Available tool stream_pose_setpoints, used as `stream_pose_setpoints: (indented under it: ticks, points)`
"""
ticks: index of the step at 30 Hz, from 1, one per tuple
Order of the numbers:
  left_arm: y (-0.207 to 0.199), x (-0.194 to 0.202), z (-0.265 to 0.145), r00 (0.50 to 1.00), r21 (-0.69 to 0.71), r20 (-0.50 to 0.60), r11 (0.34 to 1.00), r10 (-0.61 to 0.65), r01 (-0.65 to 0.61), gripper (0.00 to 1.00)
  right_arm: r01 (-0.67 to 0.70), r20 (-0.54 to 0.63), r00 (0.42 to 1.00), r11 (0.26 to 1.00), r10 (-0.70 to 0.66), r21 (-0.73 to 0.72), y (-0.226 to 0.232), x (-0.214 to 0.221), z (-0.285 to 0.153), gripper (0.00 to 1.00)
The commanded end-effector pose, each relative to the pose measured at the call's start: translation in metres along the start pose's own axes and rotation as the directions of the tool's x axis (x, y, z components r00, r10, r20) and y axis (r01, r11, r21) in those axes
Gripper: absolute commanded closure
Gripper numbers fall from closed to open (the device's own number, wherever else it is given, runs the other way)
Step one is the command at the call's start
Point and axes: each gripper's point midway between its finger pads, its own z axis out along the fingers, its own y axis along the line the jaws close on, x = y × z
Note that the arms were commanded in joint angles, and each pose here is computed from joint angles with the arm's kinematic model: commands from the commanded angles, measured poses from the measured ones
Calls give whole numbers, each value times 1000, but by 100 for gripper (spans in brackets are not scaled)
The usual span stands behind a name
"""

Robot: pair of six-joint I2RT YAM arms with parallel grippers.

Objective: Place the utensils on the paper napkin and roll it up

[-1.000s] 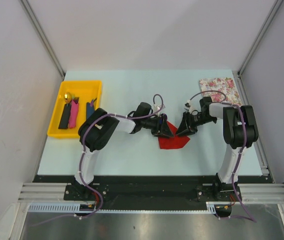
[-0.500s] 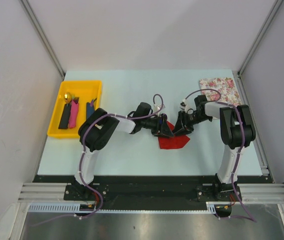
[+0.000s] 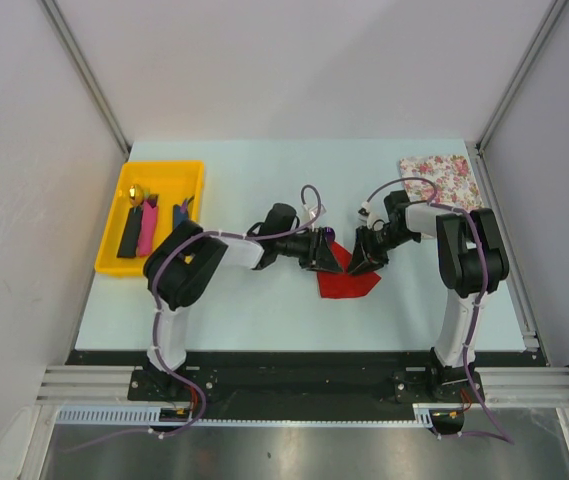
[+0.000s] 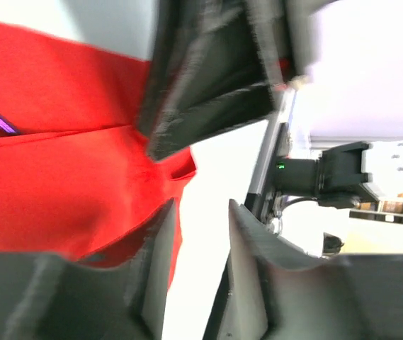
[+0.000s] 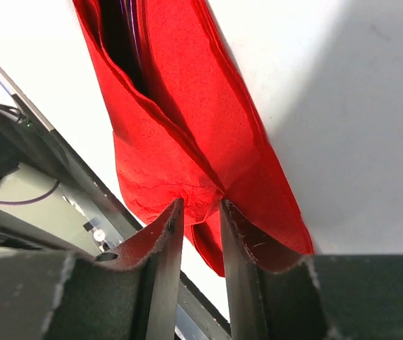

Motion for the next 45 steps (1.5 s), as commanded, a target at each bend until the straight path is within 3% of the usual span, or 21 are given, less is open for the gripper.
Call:
stream_pose_setpoints:
  ticks: [1, 6, 17, 30, 35, 45]
  points:
    - [-36, -10, -18, 995, 68, 32, 993, 92, -94, 69, 18, -31, 999, 995, -15, 99, -19, 7, 7, 68]
    - [-24, 2, -13, 999, 67, -9, 997, 44, -43, 82, 13, -34, 999, 995, -10, 100, -21, 9, 9, 68]
    - [27, 39, -4, 992, -42, -101, 997, -73, 69, 89, 26, -25, 999, 998, -25, 65, -10, 8, 3, 71]
    - [46, 42, -3, 990, -120, -130, 992, -55, 39, 92, 121, 147, 986, 953, -83, -277, 89, -32, -63, 69]
    - [46, 40, -3, 991, -121, -132, 992, -37, 21, 92, 146, 135, 984, 956, -114, -255, 101, -35, -42, 69]
    - [41, 34, -2, 992, -110, -126, 994, 2, -16, 91, 60, 81, 996, 987, -48, -147, 53, -35, 9, 72]
